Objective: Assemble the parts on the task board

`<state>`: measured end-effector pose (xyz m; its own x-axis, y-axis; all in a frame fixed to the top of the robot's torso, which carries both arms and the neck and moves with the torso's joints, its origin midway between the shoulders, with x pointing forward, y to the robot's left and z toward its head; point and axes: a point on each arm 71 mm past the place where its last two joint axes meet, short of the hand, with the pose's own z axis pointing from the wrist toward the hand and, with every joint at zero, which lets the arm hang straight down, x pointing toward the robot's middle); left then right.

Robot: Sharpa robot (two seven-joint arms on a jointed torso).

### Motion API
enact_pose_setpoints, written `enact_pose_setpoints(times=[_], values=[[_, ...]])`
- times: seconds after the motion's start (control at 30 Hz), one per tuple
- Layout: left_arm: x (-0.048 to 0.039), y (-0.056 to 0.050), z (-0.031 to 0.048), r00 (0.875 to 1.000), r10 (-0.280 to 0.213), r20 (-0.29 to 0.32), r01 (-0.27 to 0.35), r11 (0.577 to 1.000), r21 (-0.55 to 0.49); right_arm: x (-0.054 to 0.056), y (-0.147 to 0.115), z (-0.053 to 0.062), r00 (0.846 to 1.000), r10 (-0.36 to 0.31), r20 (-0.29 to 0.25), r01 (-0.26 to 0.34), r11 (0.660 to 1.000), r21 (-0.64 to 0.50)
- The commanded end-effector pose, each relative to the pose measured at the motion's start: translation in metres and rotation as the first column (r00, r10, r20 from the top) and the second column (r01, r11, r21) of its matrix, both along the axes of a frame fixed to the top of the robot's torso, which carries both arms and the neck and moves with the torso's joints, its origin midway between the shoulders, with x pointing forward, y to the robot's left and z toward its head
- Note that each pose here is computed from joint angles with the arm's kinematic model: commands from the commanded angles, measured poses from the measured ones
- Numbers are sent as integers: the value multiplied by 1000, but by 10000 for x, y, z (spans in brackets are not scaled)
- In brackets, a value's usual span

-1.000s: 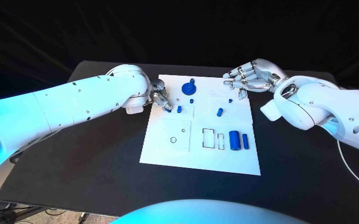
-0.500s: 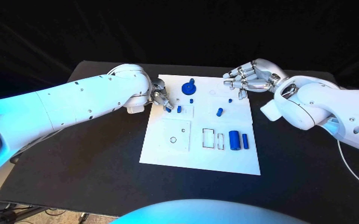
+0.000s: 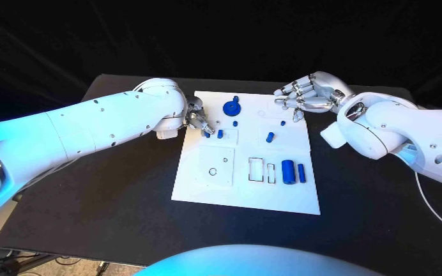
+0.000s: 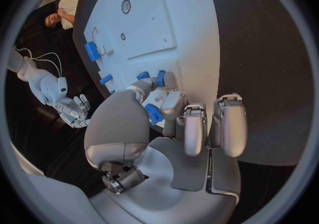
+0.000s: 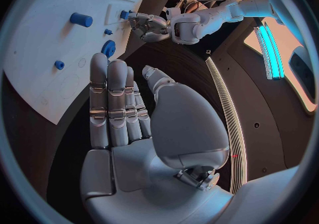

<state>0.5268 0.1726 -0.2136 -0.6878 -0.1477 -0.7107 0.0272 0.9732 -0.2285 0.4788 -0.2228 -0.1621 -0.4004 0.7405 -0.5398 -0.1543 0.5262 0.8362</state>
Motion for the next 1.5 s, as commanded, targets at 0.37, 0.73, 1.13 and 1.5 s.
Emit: enact_pose_setpoints(times=[0.37, 0.73, 1.13, 1.5], values=[[-28, 22, -80, 999, 9, -38, -7, 999, 44, -10, 16, -1, 1000, 17, -1, -17, 1000, 0], [-24, 63, -5, 1000, 30, 6, -31, 999, 19, -5, 16, -4, 1000, 17, -1, -17, 1000, -1], [-12, 89, 145, 996, 65, 59, -60, 994, -94, 1, 18, -6, 1000, 17, -1, -17, 1000, -1], [43, 164, 282, 982, 161, 101, -124, 943, -308, 4, 16, -8, 1000, 16, -2, -16, 1000, -2]])
